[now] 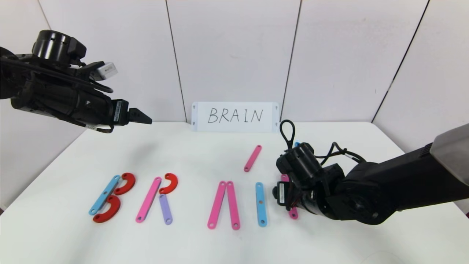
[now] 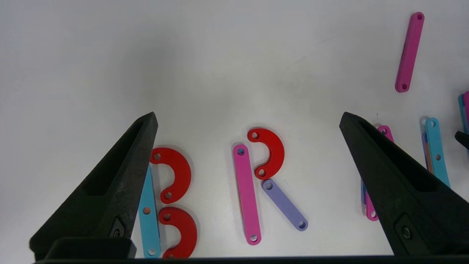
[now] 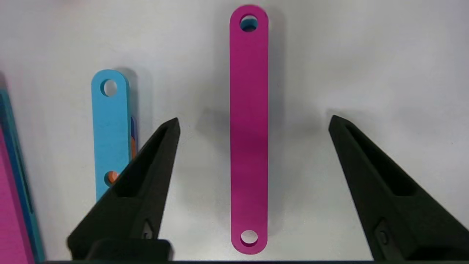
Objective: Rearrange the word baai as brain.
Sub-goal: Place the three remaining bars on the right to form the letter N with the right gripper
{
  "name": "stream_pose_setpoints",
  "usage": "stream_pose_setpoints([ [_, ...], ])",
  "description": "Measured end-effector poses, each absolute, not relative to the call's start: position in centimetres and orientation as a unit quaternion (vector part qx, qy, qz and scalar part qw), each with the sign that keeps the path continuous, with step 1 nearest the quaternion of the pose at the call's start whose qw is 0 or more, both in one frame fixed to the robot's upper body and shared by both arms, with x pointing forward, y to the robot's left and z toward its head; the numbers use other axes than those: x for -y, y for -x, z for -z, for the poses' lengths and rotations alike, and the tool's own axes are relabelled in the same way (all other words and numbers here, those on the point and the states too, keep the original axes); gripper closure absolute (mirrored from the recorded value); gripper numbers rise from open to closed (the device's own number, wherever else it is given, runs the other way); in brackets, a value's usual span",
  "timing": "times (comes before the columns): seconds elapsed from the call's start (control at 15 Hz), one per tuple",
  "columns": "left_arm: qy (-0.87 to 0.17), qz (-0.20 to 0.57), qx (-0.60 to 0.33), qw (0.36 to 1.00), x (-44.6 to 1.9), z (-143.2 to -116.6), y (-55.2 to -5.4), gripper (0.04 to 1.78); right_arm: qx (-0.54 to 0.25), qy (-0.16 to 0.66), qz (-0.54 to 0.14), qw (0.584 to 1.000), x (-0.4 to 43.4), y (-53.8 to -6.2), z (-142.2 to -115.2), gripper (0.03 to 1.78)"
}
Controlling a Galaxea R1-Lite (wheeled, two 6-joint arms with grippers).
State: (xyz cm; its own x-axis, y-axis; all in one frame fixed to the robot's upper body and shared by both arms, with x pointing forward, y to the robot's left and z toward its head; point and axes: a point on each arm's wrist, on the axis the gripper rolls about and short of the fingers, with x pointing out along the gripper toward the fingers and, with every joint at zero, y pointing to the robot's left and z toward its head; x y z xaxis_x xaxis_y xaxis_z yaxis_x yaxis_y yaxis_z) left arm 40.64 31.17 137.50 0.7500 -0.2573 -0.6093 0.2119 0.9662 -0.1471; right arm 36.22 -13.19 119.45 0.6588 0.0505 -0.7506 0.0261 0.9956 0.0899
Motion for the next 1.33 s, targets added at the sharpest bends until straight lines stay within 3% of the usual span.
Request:
stream_pose_setpoints([
  [0.27,0.034,0.125,-0.331,0.935,-31.2,-137.5,-40.6,0.08,-0.397,-0.034,-0.014,0.917,14.1,-36.9,-121.0,0.08],
  [0.73,0.035,0.125,-0.331,0.935,-31.2,-137.5,-40.6,0.08,-0.381,-0.016,-0.04,0.923,18.0,-42.3,-122.3,0.07],
  [1.33,0.035,0.125,-0.329,0.935,-31.2,-137.6,-40.6,0.08,-0.385,-0.01,-0.026,0.923,19.9,-48.8,-119.1,0.07],
])
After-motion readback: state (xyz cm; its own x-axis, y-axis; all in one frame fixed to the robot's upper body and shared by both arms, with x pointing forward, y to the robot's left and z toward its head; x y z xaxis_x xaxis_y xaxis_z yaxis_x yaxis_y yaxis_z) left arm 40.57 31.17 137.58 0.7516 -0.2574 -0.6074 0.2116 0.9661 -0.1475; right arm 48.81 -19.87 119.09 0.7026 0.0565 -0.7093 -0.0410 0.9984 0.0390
